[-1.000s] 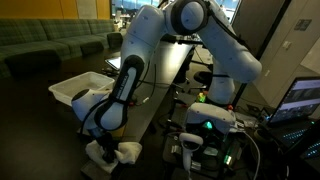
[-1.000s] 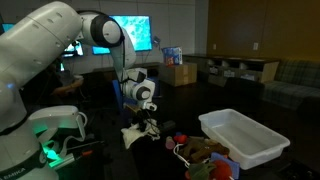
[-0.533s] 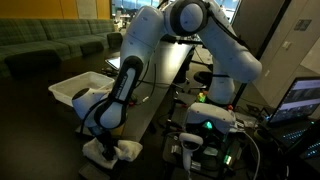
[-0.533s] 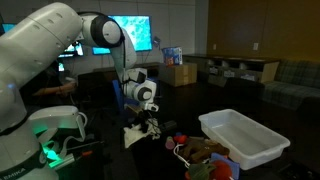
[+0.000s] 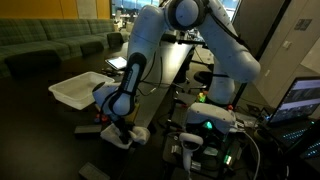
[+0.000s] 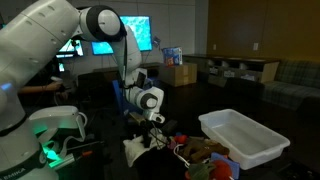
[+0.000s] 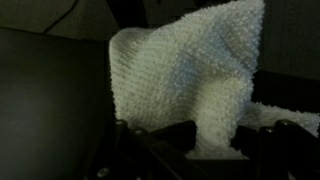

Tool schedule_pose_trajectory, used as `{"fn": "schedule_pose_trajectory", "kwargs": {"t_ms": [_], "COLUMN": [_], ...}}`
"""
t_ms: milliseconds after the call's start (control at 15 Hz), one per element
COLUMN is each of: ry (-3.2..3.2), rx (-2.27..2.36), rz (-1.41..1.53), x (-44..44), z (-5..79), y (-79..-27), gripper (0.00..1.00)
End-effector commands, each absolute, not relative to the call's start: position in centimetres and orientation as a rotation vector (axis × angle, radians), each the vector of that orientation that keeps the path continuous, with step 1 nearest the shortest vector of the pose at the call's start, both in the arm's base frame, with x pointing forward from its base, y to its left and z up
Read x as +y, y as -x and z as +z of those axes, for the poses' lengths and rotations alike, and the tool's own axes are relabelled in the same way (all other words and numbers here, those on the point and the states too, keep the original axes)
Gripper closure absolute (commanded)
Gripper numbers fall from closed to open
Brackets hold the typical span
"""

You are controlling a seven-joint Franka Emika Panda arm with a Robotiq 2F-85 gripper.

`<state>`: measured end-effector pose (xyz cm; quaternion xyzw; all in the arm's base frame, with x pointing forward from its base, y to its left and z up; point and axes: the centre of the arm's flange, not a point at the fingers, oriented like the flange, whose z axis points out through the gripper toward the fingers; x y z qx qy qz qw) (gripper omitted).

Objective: Use the towel to push all the contents on the table to the left

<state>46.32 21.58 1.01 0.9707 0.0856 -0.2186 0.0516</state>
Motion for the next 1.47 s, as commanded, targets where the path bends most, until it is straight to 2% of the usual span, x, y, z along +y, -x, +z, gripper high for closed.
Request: {"fn": "schedule_pose_trajectory", "kwargs": {"t_ms": [0, 333, 733, 1000, 1400], "ry": [-2.913, -2.805, -2.700, -2.577, -2.421], "rx": [0.274, 0.182, -0.265, -0.527, -0.825], "rz": [-0.746, -0.838, -0.791, -0.743, -0.650], "x": [16.2, 9.1, -5.6, -15.0, -22.6], "z": [2.0, 0.0, -0.9, -0.5, -0.7], "y": [-43.0, -41.3, -45.3, -46.1, -48.7], "gripper": [0.90, 0.90, 0.90, 0.90, 0.90]}}
